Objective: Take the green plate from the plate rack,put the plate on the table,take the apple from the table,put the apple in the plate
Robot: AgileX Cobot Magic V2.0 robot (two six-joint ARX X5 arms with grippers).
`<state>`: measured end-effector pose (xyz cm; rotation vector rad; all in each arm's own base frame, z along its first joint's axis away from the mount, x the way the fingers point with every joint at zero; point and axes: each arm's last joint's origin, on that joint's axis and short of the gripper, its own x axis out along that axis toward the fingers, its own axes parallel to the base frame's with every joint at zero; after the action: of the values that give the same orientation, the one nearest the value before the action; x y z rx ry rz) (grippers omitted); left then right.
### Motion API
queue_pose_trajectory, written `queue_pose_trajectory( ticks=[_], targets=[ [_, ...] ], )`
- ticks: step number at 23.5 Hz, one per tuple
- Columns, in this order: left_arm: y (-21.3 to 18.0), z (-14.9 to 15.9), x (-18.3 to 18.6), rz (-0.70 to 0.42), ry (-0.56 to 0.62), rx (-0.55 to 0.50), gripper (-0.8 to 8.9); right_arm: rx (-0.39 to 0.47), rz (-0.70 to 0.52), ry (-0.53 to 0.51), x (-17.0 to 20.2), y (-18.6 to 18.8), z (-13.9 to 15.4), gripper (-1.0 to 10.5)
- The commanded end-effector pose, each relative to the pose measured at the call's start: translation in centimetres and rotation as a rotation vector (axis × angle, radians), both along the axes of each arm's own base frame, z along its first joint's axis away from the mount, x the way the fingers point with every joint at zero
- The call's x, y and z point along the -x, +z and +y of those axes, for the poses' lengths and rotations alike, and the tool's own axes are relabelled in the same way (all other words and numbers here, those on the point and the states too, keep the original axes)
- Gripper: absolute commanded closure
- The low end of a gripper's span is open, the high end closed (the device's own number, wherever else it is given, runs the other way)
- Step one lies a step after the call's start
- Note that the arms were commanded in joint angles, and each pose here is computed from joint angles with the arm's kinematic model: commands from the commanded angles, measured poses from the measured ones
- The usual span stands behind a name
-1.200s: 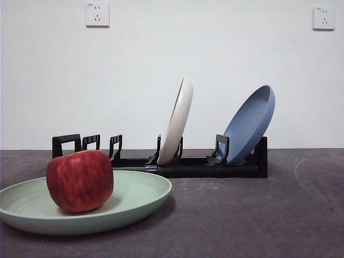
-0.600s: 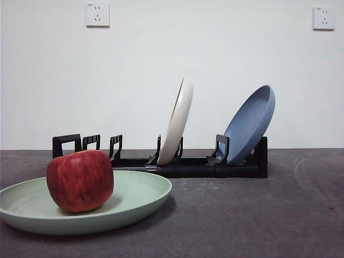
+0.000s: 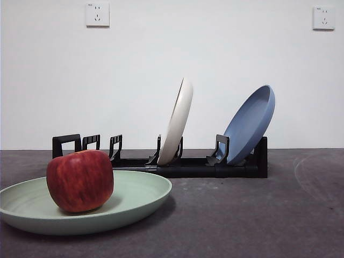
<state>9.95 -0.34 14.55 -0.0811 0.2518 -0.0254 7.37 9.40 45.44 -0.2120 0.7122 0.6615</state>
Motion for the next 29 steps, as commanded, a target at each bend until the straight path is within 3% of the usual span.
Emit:
queue_pose_trajectory(
  ticks=[1,5,9,13,18,22,29],
  targets=[
    [-0.3,0.0,-0.1,0.01,0.0,-0.015,8.17,0.021,0.011,0.003,0.1,-0.2,-0.1,9.5],
    [-0.5,0.0,-0.2,0.036,-0.001,-0.016,8.17,0.07,-0.043,-0.007,-0.1,-0.1,-0.2,9.5],
    [-0.7,0.0,-0.3,0.067,-0.001,-0.017,8.17,0.11,-0.259,-0.386,-2.3,0.9,-1.6,9.5],
    [-0.9,0.0,-0.4,0.093,-0.001,-0.018,8.17,0.061,-0.345,-0.617,-6.0,-0.3,-4.2,9.5],
    [-1.1,0.0,-0.5,0.112,-0.001,-0.018,8.17,-0.133,-0.472,-0.649,-8.5,-6.9,-8.1,9.5],
    [-1.1,0.0,-0.6,0.115,-0.001,-0.018,8.17,-0.159,-0.591,-0.716,-8.3,-11.8,-9.3,9.5],
    [-1.1,0.0,-0.6,0.116,-0.001,-0.018,8.17,-0.139,-0.632,-0.78,-6.3,-20.2,-9.8,9.5]
  ],
)
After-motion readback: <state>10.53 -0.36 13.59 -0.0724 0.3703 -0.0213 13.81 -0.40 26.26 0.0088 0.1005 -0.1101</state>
